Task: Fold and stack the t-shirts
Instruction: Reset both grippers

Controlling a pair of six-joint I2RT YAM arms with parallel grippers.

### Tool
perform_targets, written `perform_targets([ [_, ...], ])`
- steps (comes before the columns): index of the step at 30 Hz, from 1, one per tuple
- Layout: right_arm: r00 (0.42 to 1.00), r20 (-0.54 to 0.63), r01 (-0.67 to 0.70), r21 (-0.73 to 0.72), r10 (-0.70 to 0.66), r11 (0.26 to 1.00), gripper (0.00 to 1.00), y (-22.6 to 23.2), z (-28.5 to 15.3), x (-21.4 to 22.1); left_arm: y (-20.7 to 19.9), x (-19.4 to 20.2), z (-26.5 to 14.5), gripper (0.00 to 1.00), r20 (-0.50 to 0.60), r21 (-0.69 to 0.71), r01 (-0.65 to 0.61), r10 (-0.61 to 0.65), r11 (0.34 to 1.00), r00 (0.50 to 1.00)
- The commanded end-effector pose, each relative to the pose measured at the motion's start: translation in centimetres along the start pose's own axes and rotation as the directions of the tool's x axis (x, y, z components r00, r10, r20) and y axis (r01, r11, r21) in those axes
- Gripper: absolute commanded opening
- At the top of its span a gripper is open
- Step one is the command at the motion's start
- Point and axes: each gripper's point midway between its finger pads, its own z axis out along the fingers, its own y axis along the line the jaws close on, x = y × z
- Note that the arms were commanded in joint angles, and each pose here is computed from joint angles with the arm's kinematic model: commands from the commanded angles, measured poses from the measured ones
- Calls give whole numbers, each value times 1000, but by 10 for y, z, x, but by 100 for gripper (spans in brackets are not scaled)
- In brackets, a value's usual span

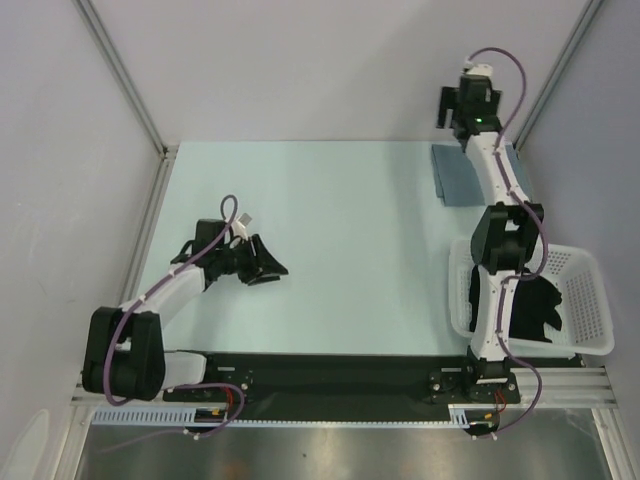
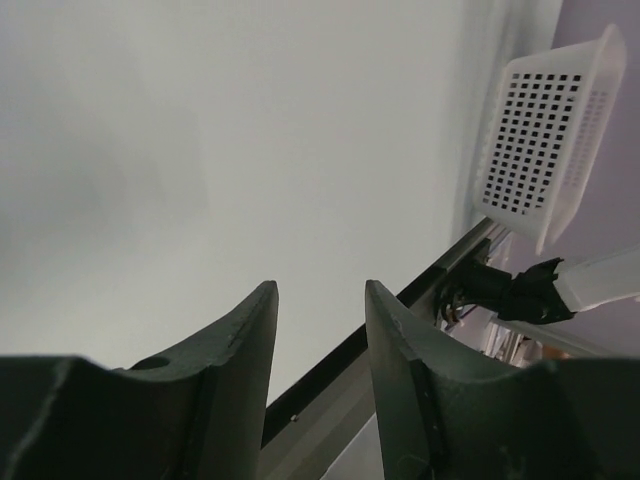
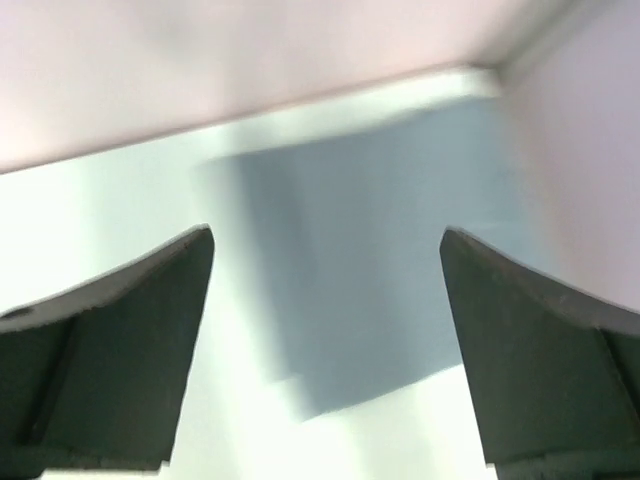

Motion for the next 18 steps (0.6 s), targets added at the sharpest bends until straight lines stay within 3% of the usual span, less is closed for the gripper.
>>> perform_targets([
  [1,989,-41,-146,-328,140,933,100,112,-130,-32,-28,-2,-12,47,54,121,4,-11,993,998],
  [4,968,-200,-237,-516,153,823,100,166,-186,15,-39,6,-20,48,80,189,-13,-2,982,997],
  [5,953,-195,-304,-604,234,736,100,183,-230,-8,-42,8,-22,49,88,210,0,-19,978,996],
  [6,945,-244,-327,-669,218,668,100,197,-254,6,-39,15,-21,50,95,223,3,-25,975,995],
  [7,923,-331,-374,-650,197,662,100,202,-262,50,-46,15,-27,52,126,258,-5,-29,966,992],
  [8,908,-327,-420,-714,263,560,100,209,-304,33,-42,22,-25,53,136,280,-5,-34,960,990],
  [9,893,-351,-450,-720,281,528,100,210,-317,43,-42,26,-26,54,139,297,6,-50,955,989],
  [10,865,-428,-499,-672,262,547,100,206,-321,91,-48,30,-30,54,137,334,37,-88,942,987],
  [11,804,-469,-594,-650,365,474,100,196,-344,78,-48,33,-31,55,140,354,51,-107,934,984],
  [12,781,-497,-624,-652,378,430,100,192,-357,84,-46,40,-31,60,154,383,43,-109,923,982],
  [13,751,-552,-660,-605,363,446,100,185,-358,127,-49,43,-33,63,146,407,85,-157,909,977],
  [15,701,-562,-713,-560,439,423,100,163,-373,133,-50,47,-38,69,184,440,71,-167,895,969],
  [18,686,-596,-712,-435,417,551,100,136,-371,181,-56,51,-45,76,207,477,72,-191,876,960],
])
